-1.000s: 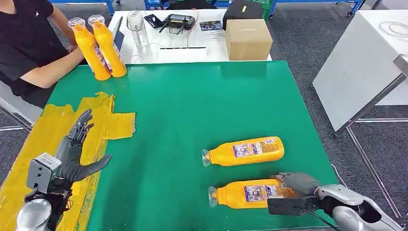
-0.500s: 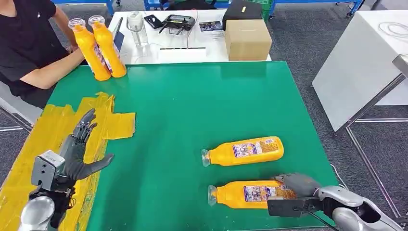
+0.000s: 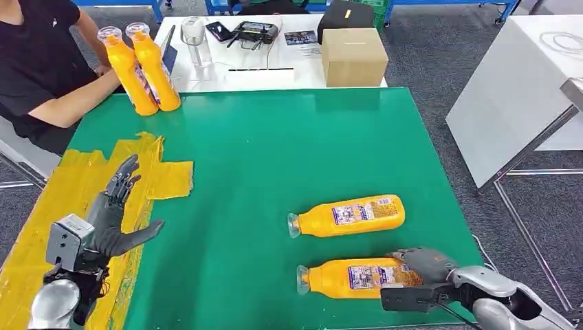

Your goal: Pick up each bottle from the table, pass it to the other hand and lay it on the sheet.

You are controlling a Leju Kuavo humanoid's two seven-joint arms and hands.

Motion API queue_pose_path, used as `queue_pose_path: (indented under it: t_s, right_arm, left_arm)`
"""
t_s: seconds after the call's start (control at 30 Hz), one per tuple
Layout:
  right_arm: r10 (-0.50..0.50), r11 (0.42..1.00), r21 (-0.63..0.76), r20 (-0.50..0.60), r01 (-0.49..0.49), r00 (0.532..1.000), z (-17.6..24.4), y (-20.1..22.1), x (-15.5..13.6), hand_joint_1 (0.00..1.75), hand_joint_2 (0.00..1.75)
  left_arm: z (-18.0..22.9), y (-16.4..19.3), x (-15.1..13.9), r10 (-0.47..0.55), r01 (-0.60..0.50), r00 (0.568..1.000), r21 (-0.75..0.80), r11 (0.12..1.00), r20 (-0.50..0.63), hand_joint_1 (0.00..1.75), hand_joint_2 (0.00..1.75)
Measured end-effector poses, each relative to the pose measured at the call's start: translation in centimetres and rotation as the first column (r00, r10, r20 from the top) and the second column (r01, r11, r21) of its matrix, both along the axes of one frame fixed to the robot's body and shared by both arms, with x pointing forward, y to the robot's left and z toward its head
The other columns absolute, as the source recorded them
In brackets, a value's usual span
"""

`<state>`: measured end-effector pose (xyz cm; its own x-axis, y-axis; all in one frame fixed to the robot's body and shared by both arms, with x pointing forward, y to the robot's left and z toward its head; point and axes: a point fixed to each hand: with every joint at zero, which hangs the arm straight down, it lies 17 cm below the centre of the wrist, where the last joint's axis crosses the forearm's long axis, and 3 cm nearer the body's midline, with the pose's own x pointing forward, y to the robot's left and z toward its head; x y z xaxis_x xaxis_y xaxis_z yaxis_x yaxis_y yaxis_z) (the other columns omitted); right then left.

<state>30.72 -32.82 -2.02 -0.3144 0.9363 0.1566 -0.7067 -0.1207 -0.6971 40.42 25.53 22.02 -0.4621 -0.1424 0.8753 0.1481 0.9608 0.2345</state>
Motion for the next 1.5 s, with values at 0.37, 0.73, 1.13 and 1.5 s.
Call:
queue_pose_path:
  t_s: [0.37,0.73,1.13,1.5]
  right_arm:
    - [0.028,0.997,-0.072,0.02,-0.027,0.999,-1.2,-0.4,0.0,1.75,1.75]
    - [0.02,0.999,-0.05,0.005,-0.02,1.0,-1.3,-0.2,-0.1,1.75,1.75]
    - [-0.157,0.951,0.279,0.058,0.135,0.986,0.2,5.6,1.0,1.75,1.75]
    - [-0.334,0.622,0.766,0.074,0.161,0.94,10.0,14.9,2.9,1.75,1.75]
  left_arm:
    - [0.3,-0.3,0.7,-0.01,0.01,1.0,-0.009,1.0,0.001,0.0,1.75]
    - [0.1,-0.3,0.9,-0.01,0.01,1.0,-0.017,1.0,-0.005,0.0,1.75]
    - [0.3,3.4,-0.1,0.092,-0.098,0.995,-0.188,0.977,-0.04,0.0,1.75]
    - [-2.0,2.6,-4.8,-0.233,0.082,0.953,-0.578,0.812,-0.193,0.0,1.75]
